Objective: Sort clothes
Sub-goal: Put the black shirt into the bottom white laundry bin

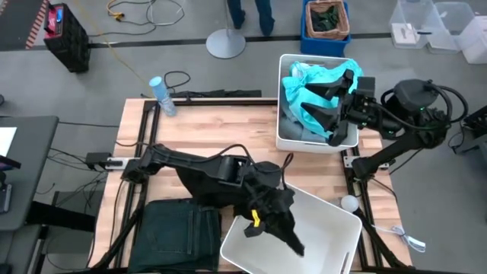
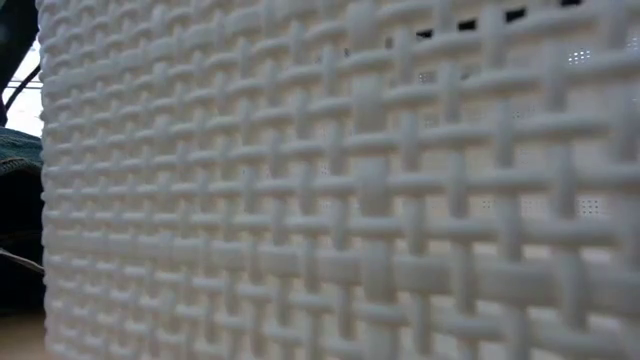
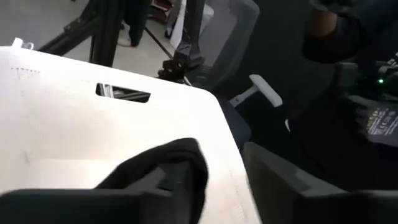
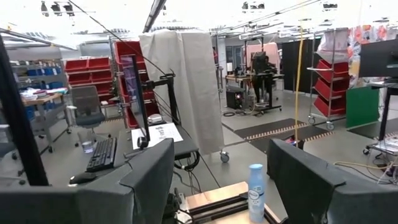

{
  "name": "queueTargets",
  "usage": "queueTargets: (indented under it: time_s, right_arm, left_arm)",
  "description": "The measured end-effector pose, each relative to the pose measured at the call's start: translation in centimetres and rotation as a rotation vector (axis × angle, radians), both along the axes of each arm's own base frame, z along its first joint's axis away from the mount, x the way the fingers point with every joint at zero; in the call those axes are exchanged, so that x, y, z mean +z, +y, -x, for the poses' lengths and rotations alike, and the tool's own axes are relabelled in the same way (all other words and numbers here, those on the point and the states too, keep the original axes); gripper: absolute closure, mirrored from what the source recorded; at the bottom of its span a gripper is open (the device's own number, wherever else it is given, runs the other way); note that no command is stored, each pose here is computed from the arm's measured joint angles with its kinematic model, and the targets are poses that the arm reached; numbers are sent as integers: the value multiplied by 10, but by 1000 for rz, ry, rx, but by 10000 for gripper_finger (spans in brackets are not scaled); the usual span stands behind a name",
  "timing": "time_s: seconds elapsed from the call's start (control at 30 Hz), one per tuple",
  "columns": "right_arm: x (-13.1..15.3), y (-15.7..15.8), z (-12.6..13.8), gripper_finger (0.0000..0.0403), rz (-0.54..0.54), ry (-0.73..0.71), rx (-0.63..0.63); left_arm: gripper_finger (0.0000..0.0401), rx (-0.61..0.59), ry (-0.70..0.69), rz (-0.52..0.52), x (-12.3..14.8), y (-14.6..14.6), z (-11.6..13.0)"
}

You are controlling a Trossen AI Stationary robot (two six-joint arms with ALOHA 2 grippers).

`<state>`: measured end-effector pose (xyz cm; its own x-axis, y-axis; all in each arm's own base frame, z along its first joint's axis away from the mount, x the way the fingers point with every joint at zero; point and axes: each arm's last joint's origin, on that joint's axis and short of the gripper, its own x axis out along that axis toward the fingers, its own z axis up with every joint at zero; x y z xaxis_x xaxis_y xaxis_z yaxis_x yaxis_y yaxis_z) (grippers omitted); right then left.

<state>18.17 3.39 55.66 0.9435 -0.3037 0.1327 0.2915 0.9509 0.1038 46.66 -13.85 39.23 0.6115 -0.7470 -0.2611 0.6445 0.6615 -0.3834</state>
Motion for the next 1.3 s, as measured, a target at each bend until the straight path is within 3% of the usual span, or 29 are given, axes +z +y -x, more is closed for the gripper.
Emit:
queueTargets:
  time_s: [0.13,0.27,0.53,0.7,0.8,0.97,1.13,1.3]
  right_arm:
    - [0,3,1,126,1,1,16]
    - [0,4,1,126,1,5,20]
    - [0,2,0,126,5,6,13]
    - [0,1,0,126,9,6,3]
    - [0,0,0,126,9,6,2]
    - [0,0,0,126,8,7,2]
    - [0,0,0,126,8,7,2]
    - [0,1,0,126,-1,3,4]
  left_arm:
    - [212,19,-26,20,18,8,10]
    - [200,98,-54,-7,43,18,30]
    - [200,276,94,-428,26,12,59]
    - [200,339,37,-557,30,2,67]
    - [204,435,61,-606,39,6,81]
    - [212,564,178,-716,64,30,131]
    - [212,614,422,-803,66,51,176]
    - [204,640,484,-768,55,53,181]
